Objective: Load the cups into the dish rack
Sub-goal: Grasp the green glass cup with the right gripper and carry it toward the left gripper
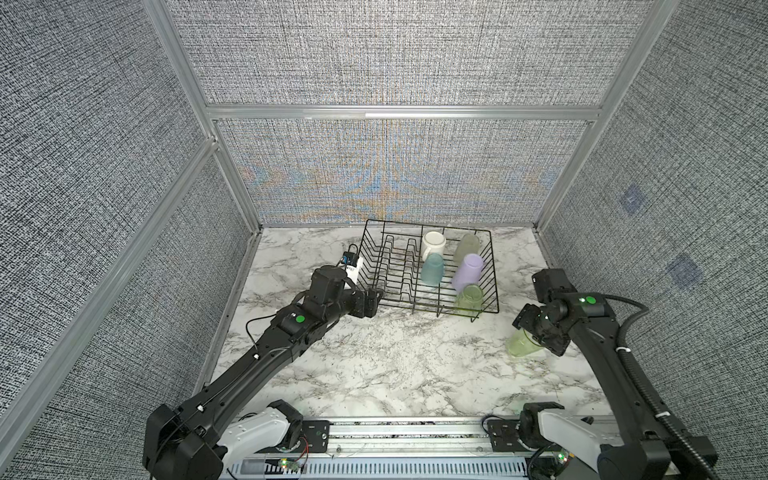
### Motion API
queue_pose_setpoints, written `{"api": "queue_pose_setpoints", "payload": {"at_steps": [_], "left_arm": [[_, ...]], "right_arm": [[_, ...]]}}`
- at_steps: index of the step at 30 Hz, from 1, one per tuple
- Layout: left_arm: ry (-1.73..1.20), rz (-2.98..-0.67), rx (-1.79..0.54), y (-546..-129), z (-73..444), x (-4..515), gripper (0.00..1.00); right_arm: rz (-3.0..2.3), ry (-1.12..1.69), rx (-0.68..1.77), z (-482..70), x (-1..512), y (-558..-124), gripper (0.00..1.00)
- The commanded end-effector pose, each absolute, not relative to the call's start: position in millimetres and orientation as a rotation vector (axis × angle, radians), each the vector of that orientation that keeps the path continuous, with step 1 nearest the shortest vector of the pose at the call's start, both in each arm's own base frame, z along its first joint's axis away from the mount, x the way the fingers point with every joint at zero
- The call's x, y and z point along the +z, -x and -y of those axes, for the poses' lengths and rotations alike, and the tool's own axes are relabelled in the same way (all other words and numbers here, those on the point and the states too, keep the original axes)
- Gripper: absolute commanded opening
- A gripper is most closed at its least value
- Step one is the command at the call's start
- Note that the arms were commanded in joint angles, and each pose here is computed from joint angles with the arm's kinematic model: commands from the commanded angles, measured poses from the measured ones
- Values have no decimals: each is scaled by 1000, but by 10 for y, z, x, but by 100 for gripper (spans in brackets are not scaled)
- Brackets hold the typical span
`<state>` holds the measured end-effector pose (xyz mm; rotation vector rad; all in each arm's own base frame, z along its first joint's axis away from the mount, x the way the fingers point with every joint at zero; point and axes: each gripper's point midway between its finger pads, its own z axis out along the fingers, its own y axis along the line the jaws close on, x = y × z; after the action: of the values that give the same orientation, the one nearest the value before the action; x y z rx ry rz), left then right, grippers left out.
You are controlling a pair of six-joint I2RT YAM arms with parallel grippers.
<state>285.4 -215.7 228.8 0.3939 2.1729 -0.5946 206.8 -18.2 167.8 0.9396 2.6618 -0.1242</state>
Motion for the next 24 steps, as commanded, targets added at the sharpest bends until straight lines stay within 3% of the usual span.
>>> {"api": "queue_pose_setpoints", "payload": {"at_steps": [1,9,18,24], "left_arm": [[-380,-2172,-602,-2845,2148,2346,88],[-312,-2200,-591,-2803,2057,2251,90],[-119,-2217,-480,-2773,1711,2124,92],[108,-2345,-413,-2758,1338,1894,93]], "right_arm": [[-2718,-822,-178,81,1748,-1974,62],[-2916,-372,-164,-522,1638,-1751,61],[-2918,233,-34,-1728,1572,-1762,61],[-2808,512,8,-2536,1620,-1864,62]]}}
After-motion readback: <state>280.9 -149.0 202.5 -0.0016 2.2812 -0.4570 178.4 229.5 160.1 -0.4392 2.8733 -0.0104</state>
